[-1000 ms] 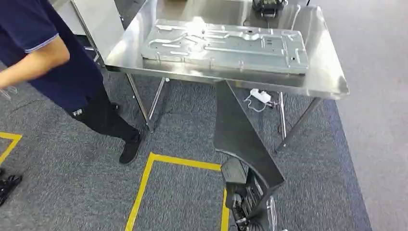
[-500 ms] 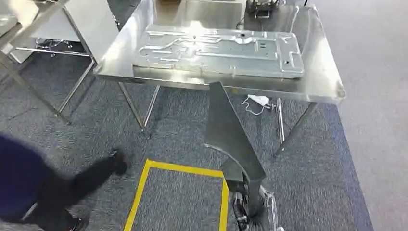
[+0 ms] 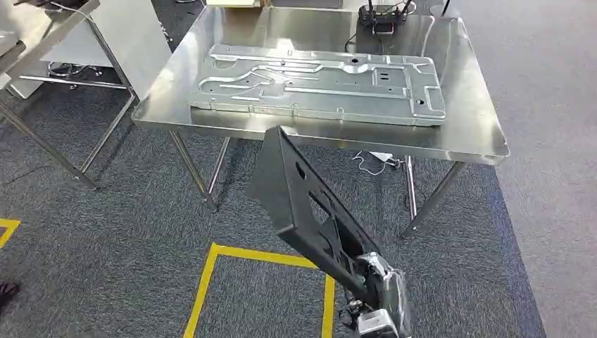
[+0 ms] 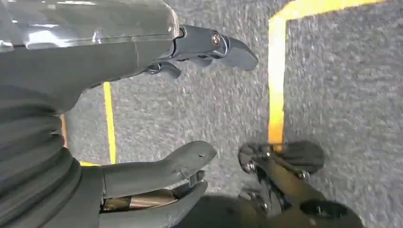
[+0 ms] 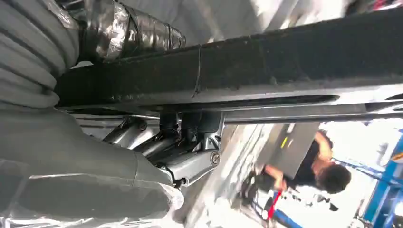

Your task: Take the parts from the cabinet and place them on the table.

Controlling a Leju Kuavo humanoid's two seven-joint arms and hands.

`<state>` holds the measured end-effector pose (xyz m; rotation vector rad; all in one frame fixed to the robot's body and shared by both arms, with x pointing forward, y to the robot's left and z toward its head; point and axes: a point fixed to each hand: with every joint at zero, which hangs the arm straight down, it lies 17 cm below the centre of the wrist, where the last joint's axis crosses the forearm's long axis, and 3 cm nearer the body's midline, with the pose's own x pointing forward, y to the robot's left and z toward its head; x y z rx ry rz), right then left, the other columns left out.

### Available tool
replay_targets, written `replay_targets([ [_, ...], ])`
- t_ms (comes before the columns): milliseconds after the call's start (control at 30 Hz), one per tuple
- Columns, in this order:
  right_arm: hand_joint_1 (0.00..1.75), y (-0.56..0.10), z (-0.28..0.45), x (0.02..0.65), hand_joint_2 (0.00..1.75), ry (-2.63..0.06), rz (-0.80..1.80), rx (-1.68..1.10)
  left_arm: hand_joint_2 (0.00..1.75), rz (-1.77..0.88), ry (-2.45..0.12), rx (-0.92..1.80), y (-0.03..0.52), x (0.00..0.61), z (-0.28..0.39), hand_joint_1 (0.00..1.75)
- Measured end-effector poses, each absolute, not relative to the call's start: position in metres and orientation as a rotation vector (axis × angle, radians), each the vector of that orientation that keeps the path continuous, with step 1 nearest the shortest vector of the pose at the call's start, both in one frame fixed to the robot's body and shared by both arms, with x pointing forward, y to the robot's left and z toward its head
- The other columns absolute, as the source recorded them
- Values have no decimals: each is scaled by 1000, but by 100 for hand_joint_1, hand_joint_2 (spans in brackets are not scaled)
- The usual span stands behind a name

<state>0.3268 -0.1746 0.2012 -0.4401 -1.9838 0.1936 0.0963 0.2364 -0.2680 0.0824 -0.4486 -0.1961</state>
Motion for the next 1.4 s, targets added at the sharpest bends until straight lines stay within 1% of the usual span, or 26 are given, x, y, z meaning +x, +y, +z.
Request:
replay_targets([
  [233, 175, -218, 186, 368, 175, -1878, 325, -726, 175, -229, -439, 75, 234, 97, -268, 0],
  [367, 175, -239, 184, 399, 175, -1805, 447, -937, 175, -256, -441, 66, 233, 102, -268, 0],
  [433, 175, -244, 182, 418, 175, -1765, 515, -1005, 175, -274, -445, 59, 231, 104, -268, 0],
  [567, 175, -252, 191, 440, 175, -1754, 554, -1073, 175, -291, -455, 56, 230, 110, -266, 0],
  [733, 175, -244, 191, 469, 175, -1685, 703, -1182, 175, -320, -449, 44, 227, 107, -267, 0],
  [967, 175, -210, 212, 510, 175, -1681, 867, -1243, 175, -364, -444, 45, 231, 107, -268, 0],
  [1133, 175, -187, 240, 534, 175, -1713, 936, -1273, 175, -382, -448, 33, 226, 110, -267, 0],
  [1400, 175, -166, 252, 556, 175, -1695, 1041, -1282, 175, -394, -450, 18, 221, 112, -266, 0],
])
